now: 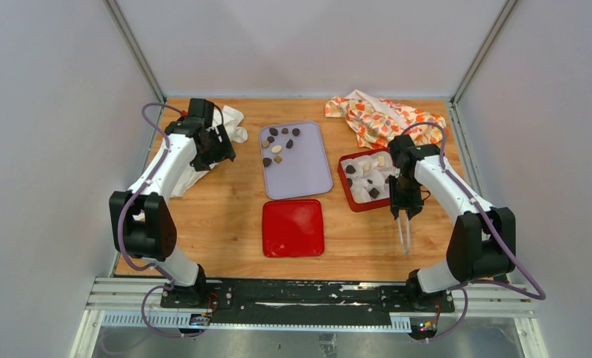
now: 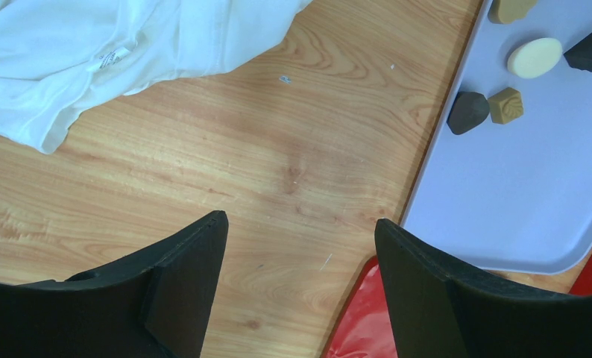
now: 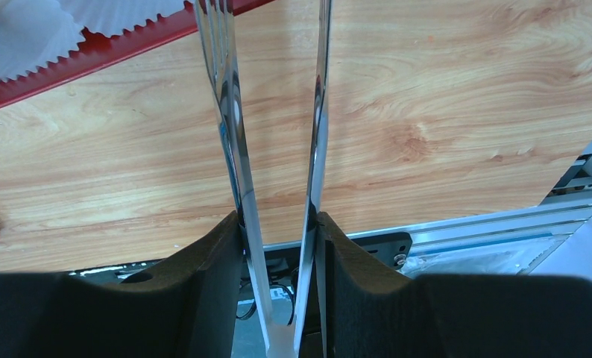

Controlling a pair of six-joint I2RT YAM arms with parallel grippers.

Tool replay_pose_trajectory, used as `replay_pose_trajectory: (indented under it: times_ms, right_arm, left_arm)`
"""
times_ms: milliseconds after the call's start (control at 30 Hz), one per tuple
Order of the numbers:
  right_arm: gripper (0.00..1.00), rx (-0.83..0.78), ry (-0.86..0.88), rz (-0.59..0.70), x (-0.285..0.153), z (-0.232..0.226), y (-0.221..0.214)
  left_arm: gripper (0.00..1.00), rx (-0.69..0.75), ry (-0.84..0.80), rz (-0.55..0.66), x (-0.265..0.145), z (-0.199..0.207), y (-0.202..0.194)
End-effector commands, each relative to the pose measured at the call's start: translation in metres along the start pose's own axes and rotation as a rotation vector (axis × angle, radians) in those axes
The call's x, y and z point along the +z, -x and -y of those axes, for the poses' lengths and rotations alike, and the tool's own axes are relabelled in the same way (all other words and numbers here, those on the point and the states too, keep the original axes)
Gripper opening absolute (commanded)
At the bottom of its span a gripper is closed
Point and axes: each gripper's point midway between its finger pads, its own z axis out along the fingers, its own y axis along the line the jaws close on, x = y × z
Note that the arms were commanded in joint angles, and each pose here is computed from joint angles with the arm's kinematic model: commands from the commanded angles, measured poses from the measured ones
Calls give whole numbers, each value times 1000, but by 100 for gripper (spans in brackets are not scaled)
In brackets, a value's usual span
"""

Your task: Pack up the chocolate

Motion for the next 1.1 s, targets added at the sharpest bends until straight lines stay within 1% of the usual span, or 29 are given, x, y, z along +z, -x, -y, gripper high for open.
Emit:
replay_pose_trajectory:
  times_ms: [0, 433, 700, 1067]
  right_arm:
    - [12, 6, -9, -46, 7, 5, -10]
    - [21, 6, -10, -52, 6, 5, -13]
    - [20, 21, 7, -47, -4, 4, -16]
    - [20, 27, 10, -65, -7, 5, -24]
  left_arm:
    - [77, -9, -13, 20, -5, 1, 7]
    - [77, -15, -17, 19, -5, 3, 9]
    - [77, -16, -21, 10, -2, 5, 9]
    - [77, -15, -28, 2, 3, 8, 11]
